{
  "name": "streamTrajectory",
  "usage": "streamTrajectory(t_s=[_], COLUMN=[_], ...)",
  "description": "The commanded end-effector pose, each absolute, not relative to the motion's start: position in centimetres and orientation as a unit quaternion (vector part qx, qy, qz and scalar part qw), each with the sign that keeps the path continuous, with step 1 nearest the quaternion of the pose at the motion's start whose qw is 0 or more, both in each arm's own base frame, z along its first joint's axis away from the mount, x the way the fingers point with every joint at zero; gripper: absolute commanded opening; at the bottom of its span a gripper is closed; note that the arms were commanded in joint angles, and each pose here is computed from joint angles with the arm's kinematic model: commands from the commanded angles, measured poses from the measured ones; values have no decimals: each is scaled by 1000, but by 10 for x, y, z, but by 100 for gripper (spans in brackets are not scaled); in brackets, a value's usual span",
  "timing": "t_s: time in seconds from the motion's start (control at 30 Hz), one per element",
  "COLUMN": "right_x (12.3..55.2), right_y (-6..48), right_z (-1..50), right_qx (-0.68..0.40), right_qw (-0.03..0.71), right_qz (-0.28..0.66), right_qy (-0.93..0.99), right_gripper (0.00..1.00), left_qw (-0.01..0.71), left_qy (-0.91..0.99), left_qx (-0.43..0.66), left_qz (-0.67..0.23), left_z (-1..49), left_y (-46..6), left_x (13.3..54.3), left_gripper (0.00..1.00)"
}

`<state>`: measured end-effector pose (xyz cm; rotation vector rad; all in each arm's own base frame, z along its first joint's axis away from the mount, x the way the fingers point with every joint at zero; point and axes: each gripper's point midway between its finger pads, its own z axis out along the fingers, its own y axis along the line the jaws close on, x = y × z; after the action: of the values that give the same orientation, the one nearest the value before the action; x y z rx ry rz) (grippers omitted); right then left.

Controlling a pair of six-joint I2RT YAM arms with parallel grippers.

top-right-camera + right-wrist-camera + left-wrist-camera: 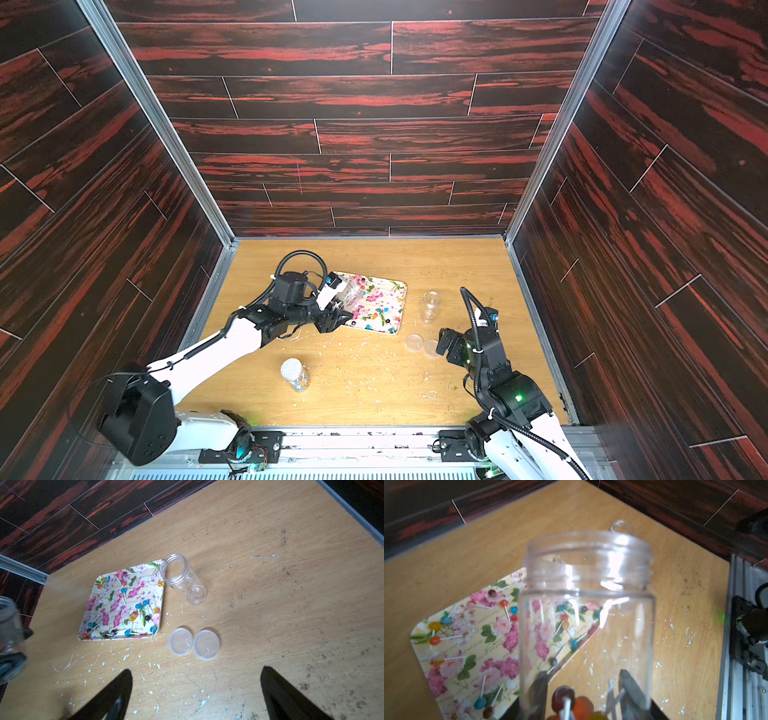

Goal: Pour the candies out of the jar
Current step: 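Pour the candies out of the jar onto the tray.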

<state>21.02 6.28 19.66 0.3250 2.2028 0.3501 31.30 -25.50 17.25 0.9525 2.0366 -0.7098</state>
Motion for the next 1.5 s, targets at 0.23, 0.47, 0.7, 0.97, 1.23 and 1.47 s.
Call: streamTrajectory(t_s=[0.23,0.47,0.7,0.97,1.23,1.47], right_x=[202,199,198,198,198,198], right_y=[56,56,58,59,59,59], right_z=[208,210,210,209,209,208], right_qx=[145,145,142,141,141,141], right_qw=[436,438,438,437,437,436], right_qz=[146,152,161,163,163,163], right_qy=[876,874,873,873,873,874], right_gripper=[99,99,99,99,99,99], left_qw=[360,308,271,219,170,139], left_qy=[815,831,847,864,874,874], left_qx=[385,406,411,420,430,446], left_qz=[-242,-223,-199,-173,-148,-132], left_z=[156,132,112,95,73,65], left_y=[-247,-243,-238,-233,-226,-220], left_x=[328,330,336,344,349,348], left_gripper=[46,46,45,45,45,45])
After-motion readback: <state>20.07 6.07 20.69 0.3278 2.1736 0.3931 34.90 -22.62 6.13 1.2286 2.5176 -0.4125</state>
